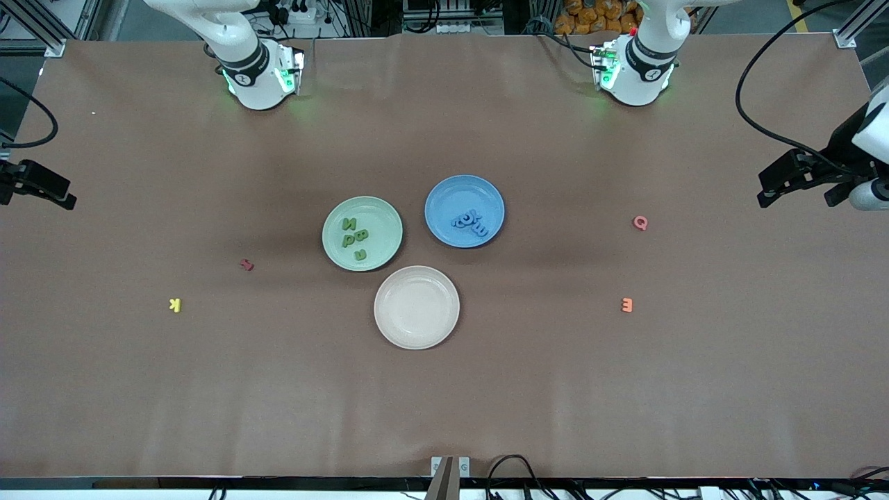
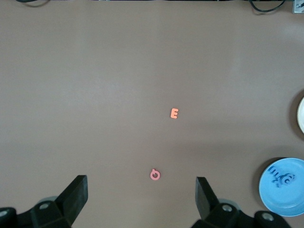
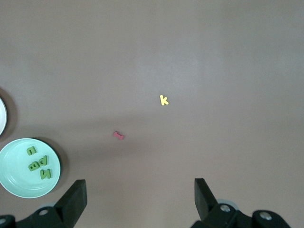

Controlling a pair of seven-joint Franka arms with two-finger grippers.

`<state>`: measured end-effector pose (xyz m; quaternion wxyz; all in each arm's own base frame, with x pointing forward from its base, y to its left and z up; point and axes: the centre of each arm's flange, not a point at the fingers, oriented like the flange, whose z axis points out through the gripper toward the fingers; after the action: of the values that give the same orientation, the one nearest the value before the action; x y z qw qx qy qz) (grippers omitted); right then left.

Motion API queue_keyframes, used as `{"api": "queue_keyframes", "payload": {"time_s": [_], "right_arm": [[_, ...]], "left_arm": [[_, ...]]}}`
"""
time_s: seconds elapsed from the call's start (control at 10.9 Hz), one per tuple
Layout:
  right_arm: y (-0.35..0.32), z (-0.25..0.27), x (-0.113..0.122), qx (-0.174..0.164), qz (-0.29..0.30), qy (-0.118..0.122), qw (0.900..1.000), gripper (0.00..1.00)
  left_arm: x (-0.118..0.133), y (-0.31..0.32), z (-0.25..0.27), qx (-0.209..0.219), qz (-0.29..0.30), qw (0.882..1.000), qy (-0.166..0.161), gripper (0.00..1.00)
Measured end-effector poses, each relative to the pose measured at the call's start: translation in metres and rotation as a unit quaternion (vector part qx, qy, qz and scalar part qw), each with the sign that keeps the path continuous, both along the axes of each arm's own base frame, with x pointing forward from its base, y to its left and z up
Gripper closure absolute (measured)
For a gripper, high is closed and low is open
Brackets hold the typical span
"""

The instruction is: Sort letters by color into matching plates

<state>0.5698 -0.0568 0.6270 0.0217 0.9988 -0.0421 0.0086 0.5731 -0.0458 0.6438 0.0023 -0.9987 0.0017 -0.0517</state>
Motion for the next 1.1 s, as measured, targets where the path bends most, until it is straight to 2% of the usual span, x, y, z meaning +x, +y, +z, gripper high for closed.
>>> {"api": "queue_keyframes", "payload": {"time_s": [0.55,1.1], "right_arm": [[0.0001,-0.0005,0.0001,0.000,0.000,0.001,1.000,0.00],[0.0001,-0.0006,0.0001,0.000,0.000,0.001,1.000,0.00]], "left_arm": [[0.0001,0.0108,-0.0004,0.001,-0.003,1.000,0.003,0.00],[-0.0059,0.0063,-0.0038,0.002,0.004,1.000,0.026,0.00]]}}
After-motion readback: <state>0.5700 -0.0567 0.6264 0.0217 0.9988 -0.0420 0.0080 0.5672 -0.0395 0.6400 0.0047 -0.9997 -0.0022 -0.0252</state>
